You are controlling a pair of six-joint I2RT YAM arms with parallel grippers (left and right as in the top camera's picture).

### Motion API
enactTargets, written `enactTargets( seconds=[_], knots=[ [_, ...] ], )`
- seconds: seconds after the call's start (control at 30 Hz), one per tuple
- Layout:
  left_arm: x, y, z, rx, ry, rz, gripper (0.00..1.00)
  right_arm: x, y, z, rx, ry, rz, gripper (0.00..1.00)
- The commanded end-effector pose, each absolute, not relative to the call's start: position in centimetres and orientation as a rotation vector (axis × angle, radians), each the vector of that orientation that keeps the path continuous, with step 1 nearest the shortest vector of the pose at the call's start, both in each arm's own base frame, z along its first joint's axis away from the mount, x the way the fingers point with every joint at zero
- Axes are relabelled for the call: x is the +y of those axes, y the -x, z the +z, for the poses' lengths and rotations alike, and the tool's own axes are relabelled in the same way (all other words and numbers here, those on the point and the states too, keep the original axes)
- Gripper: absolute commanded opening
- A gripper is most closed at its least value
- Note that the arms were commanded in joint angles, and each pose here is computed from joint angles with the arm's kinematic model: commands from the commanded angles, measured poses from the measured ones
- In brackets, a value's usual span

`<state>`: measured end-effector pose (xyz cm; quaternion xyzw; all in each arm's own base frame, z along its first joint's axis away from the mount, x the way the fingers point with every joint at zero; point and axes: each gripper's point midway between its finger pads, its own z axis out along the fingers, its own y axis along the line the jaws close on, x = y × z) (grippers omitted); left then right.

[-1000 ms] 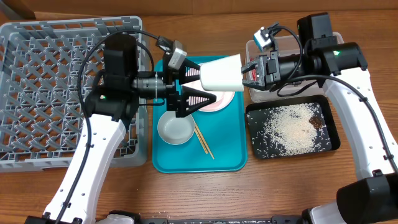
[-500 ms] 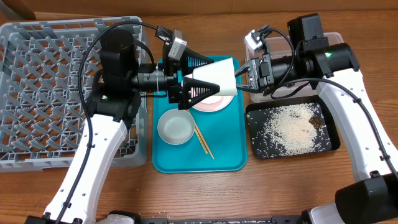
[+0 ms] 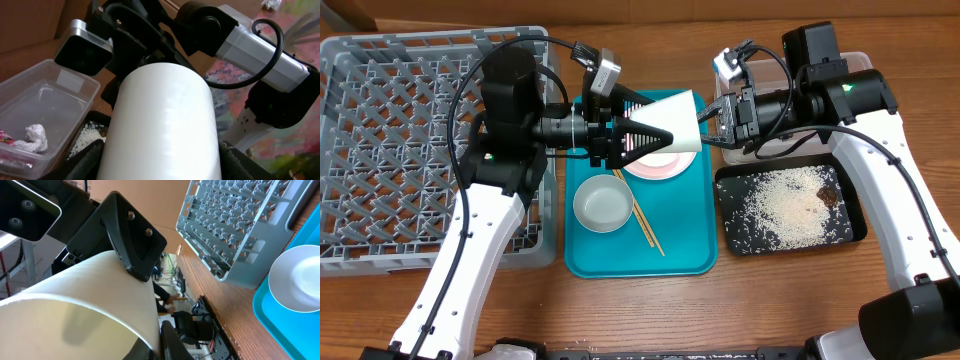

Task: Sort waste into correct bins and load items into the dishwasher
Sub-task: 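Lift the cup and hand it to the left gripper above the tray, then carry the cup with the left gripper and set it in the dish rack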

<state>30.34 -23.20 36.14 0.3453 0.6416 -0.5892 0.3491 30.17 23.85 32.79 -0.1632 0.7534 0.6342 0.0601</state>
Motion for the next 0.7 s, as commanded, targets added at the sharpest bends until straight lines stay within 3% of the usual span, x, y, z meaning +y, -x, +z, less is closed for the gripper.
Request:
enactTargets(
  seconds=[0.0,0.13,0.53,0.67],
  knots=[
    [-23.3,-31.0,36.5,1.66,-0.883,-1.492,0.45,24.2,-29.7,33.0,2.264,0.517,1.951,0.13],
    [-23.1,-31.6,35.9,1.702,-0.839,-1.469,0.33,23.9,-30.5,31.7,2.329,0.483,1.844,0.47],
    [-14.3,-35.7,27.8,2.12,-0.442,-1.117,0.12,13.2,-35.6,24.3,2.668,-0.007,1.17,0.59],
    [-8.6,-35.9,24.7,2.31,-0.185,-0.89,0.11,8.2,-35.3,22.2,2.767,-0.147,0.923,0.61]
  ],
)
